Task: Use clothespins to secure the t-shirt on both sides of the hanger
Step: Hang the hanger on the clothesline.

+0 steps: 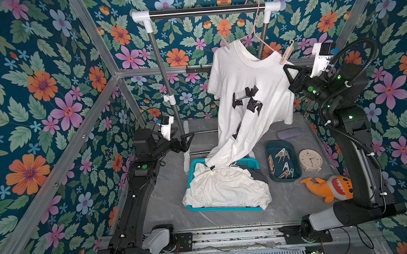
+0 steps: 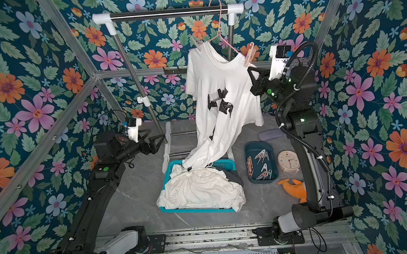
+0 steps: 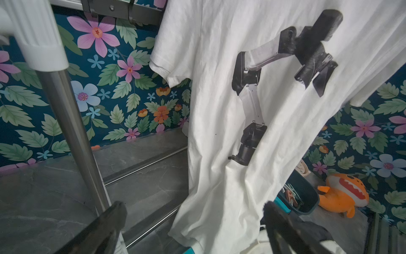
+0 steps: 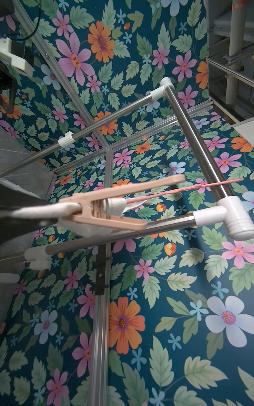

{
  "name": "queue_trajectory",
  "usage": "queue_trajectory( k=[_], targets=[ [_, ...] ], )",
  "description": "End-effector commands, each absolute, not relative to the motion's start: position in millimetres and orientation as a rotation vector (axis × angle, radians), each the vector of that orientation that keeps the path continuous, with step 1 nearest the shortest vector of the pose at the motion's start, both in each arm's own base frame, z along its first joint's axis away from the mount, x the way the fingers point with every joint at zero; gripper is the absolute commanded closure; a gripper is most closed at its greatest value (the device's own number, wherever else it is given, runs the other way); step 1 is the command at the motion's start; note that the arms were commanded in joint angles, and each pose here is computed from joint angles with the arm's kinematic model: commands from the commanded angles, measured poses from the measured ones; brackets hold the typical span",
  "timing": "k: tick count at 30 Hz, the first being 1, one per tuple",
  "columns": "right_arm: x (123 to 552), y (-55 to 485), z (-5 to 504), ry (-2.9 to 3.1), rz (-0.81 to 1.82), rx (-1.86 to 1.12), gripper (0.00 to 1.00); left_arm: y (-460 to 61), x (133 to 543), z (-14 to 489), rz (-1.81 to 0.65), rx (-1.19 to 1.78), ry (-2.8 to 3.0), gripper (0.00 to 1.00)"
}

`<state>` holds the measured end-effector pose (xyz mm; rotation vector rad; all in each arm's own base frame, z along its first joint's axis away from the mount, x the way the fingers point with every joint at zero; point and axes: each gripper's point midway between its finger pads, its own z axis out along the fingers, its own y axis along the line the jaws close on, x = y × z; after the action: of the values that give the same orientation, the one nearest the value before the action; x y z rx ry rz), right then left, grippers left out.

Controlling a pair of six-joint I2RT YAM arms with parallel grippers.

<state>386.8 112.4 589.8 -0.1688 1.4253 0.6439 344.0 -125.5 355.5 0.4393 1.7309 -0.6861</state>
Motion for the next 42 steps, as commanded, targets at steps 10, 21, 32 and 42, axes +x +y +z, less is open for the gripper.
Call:
queue_trajectory(
  k=[10,21,32,42],
  targets=[
    [385.1,100.6,589.8,1.383,0.557,-0.139,1.00,-128.5,343.4,364.9,-0.695,0.461,1.682,0.00],
    [375.4,106.0,566.7,1.382,0.568,-0.188,0.59,-132.6,344.1,361.8,-0.756,0.444,1.680,0.00],
    [356.0,93.8,540.7,1.444,0.513,-0.144,0.00,-135.7,349.5,352.2,-0.790,0.434,1.703,0.01],
    [328.5,72.2,479.0,1.629,0.403,-0.067,0.00,-137.5,355.9,337.2,-0.802,0.416,1.756,0.08]
  ],
)
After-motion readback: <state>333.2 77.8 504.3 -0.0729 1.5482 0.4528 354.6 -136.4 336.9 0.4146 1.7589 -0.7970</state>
